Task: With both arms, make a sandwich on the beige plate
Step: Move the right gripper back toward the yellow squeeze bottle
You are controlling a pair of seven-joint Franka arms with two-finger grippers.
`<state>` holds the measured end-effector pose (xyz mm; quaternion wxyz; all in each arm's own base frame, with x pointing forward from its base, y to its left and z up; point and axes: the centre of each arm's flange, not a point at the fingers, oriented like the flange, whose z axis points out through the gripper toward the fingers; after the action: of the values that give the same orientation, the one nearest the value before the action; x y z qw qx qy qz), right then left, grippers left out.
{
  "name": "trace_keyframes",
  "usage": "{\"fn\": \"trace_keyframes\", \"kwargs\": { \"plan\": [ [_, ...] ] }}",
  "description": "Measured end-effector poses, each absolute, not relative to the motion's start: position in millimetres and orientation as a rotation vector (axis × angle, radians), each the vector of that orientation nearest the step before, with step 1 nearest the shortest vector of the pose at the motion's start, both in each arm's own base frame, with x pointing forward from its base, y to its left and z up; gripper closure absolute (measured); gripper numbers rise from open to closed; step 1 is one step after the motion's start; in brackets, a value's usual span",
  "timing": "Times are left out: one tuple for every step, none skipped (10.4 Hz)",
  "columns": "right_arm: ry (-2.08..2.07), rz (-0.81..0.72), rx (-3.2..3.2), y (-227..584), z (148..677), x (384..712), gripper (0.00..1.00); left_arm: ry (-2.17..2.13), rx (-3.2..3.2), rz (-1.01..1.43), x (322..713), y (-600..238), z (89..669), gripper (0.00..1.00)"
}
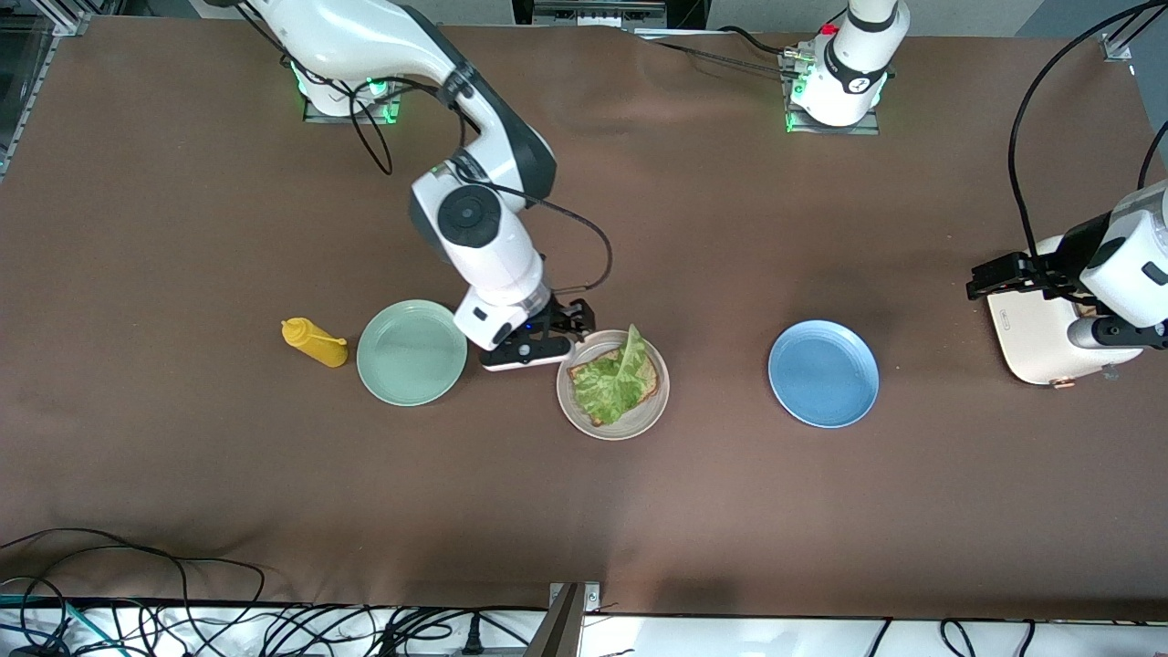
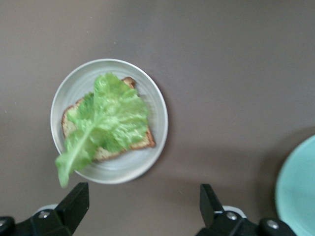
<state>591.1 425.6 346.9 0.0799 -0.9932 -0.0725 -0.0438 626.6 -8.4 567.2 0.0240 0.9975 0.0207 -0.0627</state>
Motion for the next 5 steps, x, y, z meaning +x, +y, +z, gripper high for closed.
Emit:
{"fn": "trace_keyframes", "kwargs": {
  "plan": [
    [-0.275,-0.104,-2.982,404,364,591,0.0,0.064,3.087,-0.194,627,-8,567,0.0],
    [-0.329,-0.091,-2.989,383,379,590,0.0,0.063,3.087,-0.194,627,-9,567,0.0],
    [-0.387,-0.082,-2.989,363,395,587,0.0,0.062,3.087,-0.194,627,-9,567,0.0],
    [-0.45,-0.068,-2.991,345,407,584,0.0,0.062,3.087,-0.194,627,-9,567,0.0],
    [-0.515,-0.048,-2.992,327,417,583,0.0,0.062,3.087,-0.194,627,-9,567,0.0]
  ]
}}
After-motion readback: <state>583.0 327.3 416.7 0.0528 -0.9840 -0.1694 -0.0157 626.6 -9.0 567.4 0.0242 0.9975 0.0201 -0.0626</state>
